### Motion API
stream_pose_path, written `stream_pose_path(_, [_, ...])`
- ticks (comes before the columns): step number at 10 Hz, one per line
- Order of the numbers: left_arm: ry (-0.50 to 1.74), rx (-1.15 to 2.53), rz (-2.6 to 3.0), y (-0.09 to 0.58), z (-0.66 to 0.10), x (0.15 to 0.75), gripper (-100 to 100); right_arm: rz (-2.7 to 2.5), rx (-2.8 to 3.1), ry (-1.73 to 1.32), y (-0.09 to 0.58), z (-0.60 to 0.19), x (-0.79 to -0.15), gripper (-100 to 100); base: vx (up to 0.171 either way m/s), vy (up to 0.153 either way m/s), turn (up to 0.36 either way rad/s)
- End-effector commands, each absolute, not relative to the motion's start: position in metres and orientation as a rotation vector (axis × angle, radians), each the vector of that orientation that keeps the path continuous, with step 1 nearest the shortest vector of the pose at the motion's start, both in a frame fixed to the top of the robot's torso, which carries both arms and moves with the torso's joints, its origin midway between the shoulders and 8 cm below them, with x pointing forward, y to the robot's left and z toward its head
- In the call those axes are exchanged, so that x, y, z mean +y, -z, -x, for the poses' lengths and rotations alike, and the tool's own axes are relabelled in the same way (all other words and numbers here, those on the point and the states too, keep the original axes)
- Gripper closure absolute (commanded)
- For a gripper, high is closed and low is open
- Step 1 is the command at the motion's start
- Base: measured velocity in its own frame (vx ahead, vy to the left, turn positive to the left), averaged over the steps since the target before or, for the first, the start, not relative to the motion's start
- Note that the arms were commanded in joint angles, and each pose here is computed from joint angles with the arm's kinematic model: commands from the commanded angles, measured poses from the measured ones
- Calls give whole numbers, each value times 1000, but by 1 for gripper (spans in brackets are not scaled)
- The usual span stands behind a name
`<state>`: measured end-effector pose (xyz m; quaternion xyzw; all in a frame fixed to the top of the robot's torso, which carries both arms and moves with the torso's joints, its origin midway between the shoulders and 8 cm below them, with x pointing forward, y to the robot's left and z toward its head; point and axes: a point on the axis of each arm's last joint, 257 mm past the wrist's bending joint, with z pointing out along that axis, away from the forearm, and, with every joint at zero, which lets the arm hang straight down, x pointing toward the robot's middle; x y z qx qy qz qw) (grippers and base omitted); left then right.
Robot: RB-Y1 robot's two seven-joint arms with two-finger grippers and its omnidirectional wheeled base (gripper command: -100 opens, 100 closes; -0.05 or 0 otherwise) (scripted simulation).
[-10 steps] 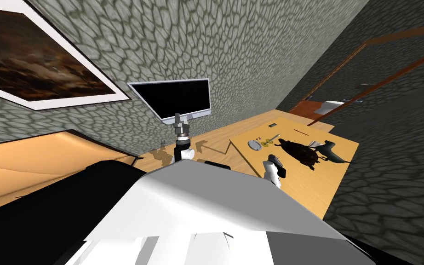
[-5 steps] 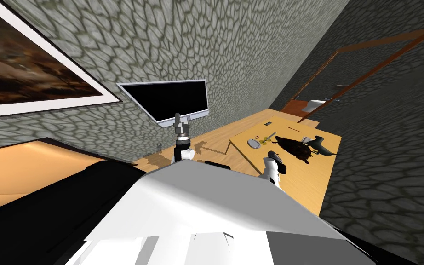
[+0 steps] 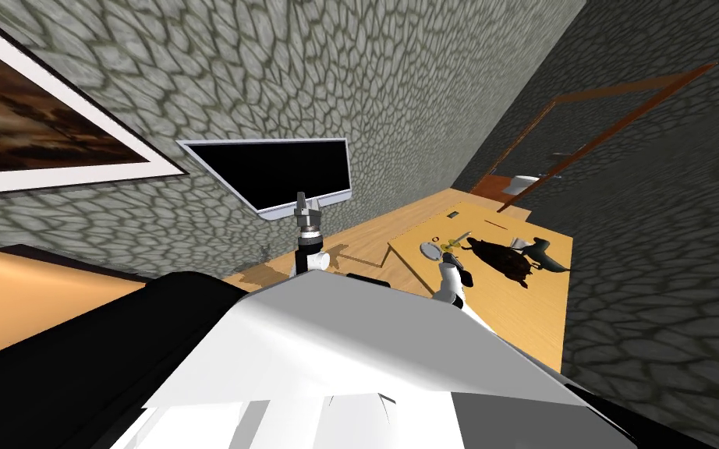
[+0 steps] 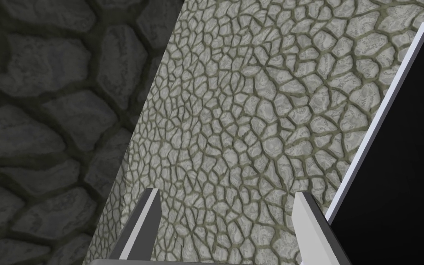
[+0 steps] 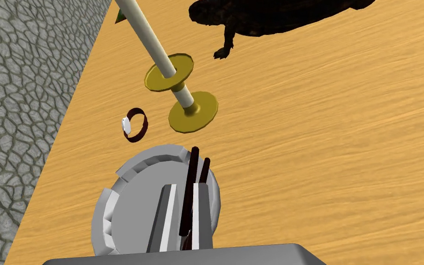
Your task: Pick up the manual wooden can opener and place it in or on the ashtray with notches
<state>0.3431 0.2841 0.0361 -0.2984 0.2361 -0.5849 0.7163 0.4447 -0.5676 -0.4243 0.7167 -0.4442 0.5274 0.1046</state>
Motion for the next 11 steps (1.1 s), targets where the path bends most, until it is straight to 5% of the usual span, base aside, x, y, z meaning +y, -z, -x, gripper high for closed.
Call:
stream_pose_path(1, [1295,523,661,-36,-343,284,0,-2187,-1291,-1516,439,-451,-548,100,221,-26,-9])
stream_pose_path(5, [1295,523,660,-36,-343,284,0,-2247,-1281,-1483,454,-455,-529,100,127,-46,13])
stream_pose_path(6, [1295,522,660,-36,-343,284,0,-2252,-1279,-1481,454,-455,-528,-100,12,-5,2])
stream_pose_path(10, [1295,522,660,-36,-343,284,0,-2251,-1279,-1482,454,-455,-528,-100,1,-1,0])
stream_pose_path(11, [1295,522,660,-36,-343,284,0,-2251,-1279,-1482,454,-455,-528,0,0,0,0])
